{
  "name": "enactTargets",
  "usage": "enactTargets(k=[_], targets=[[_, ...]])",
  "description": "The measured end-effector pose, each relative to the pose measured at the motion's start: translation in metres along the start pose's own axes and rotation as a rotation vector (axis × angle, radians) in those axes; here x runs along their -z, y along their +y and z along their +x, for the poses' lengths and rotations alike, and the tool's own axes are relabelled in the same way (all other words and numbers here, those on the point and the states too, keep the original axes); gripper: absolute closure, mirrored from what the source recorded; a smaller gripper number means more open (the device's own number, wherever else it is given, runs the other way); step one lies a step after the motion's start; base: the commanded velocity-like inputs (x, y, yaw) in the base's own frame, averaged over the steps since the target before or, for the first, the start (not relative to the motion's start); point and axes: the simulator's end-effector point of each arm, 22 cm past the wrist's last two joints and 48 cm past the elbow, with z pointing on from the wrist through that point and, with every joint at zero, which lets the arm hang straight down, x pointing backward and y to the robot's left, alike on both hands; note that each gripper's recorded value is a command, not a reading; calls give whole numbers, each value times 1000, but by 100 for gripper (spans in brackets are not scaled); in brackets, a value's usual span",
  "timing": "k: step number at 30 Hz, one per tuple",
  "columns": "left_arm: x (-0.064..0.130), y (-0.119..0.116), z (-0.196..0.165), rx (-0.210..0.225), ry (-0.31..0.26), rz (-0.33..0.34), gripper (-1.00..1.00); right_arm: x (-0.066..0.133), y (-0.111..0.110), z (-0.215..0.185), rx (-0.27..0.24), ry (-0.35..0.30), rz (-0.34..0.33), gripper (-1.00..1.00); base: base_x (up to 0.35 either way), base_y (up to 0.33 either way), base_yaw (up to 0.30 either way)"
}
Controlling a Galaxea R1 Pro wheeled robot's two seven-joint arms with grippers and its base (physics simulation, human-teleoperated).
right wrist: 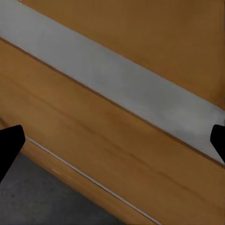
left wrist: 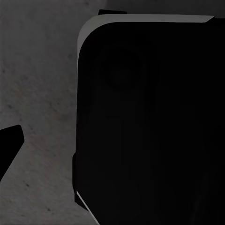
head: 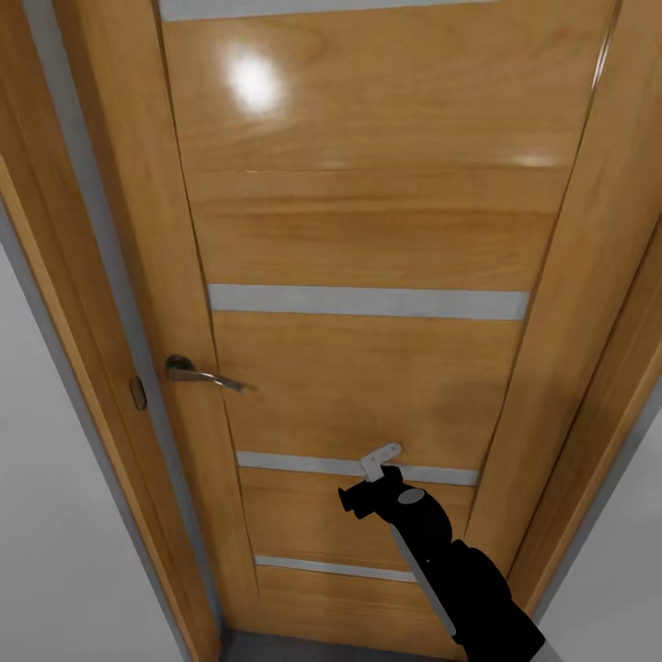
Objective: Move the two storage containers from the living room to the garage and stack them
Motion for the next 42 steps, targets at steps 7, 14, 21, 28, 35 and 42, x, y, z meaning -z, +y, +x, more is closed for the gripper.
enactTargets(k=[7, 14, 21, 28, 35, 42], targets=[[0, 0, 0, 0, 0, 0, -100, 9, 4, -19, 0, -43, -8, -100, 0, 0, 0], [0, 0, 0, 0, -1, 1, -100, 13, 24, -37, -7, -67, -23, -100, 0, 0, 0], [0, -1, 0, 0, -1, 1, -100, 20, 40, -67, 25, -88, 2, -100, 0, 0, 0], [0, -1, -1, 0, -1, 1, -100, 22, 37, -85, 29, -113, -1, -100, 0, 0, 0], [0, -1, -1, 1, -1, 1, -100, 24, 26, -113, 43, -151, 17, -100, 0, 0, 0], [0, -1, -1, 1, -2, 1, -100, 6, 2, -133, 89, -136, 73, -100, 0, 0, 0]])
